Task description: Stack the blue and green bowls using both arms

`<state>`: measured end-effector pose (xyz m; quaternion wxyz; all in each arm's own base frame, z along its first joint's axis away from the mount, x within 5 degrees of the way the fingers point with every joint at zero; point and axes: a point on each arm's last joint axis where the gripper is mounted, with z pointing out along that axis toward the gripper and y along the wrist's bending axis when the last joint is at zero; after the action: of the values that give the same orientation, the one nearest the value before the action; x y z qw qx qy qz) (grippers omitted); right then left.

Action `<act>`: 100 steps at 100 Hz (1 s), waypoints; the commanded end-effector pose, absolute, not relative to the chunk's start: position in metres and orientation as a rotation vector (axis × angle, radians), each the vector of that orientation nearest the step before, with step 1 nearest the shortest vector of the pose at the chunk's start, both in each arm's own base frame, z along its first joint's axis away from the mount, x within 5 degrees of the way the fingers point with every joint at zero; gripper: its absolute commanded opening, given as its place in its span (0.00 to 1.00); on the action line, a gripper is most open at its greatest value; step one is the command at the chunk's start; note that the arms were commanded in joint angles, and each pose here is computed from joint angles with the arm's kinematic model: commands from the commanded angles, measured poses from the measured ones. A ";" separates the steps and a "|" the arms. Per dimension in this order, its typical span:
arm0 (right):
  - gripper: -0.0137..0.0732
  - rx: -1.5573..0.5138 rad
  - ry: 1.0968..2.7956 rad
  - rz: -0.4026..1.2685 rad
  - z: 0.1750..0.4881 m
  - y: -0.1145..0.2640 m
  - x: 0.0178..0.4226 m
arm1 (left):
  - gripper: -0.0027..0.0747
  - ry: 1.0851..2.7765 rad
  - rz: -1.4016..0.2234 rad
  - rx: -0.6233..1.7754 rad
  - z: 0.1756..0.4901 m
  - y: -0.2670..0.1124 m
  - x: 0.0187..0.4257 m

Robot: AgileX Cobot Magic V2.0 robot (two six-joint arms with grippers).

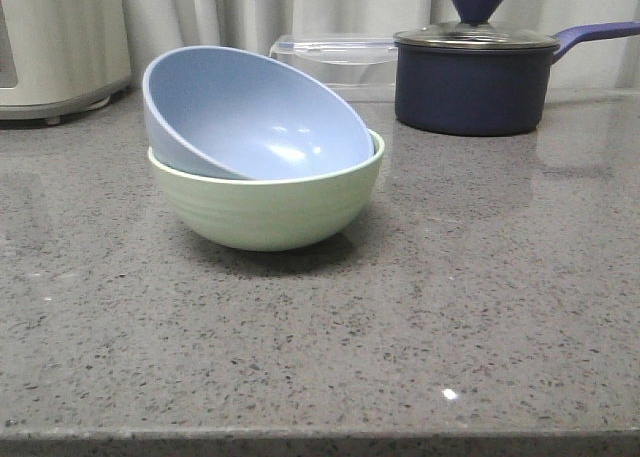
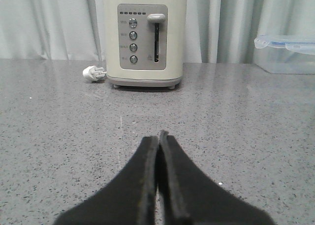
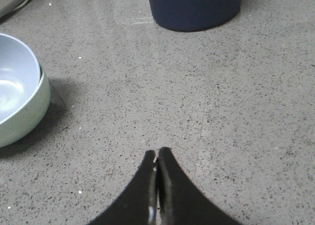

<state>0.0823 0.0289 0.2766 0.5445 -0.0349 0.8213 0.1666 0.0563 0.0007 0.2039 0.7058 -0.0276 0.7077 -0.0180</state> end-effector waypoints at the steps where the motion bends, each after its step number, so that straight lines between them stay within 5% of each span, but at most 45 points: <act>1: 0.08 -0.073 1.846 0.383 0.292 0.027 0.085 | 0.01 1.494 -0.048 -0.067 0.201 0.001 0.055; 52: 0.08 -0.020 1.833 0.344 0.283 0.023 0.088 | 0.01 1.494 -0.048 -0.067 0.201 0.001 0.055; 100: 0.08 -0.010 1.556 0.198 0.230 0.010 0.079 | 0.01 1.494 -0.048 -0.067 0.201 0.001 0.055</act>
<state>0.0803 0.0112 0.2216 0.6490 -0.0052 0.7559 0.0859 0.0563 0.0007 0.2040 0.7064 -0.0276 0.7071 -0.0180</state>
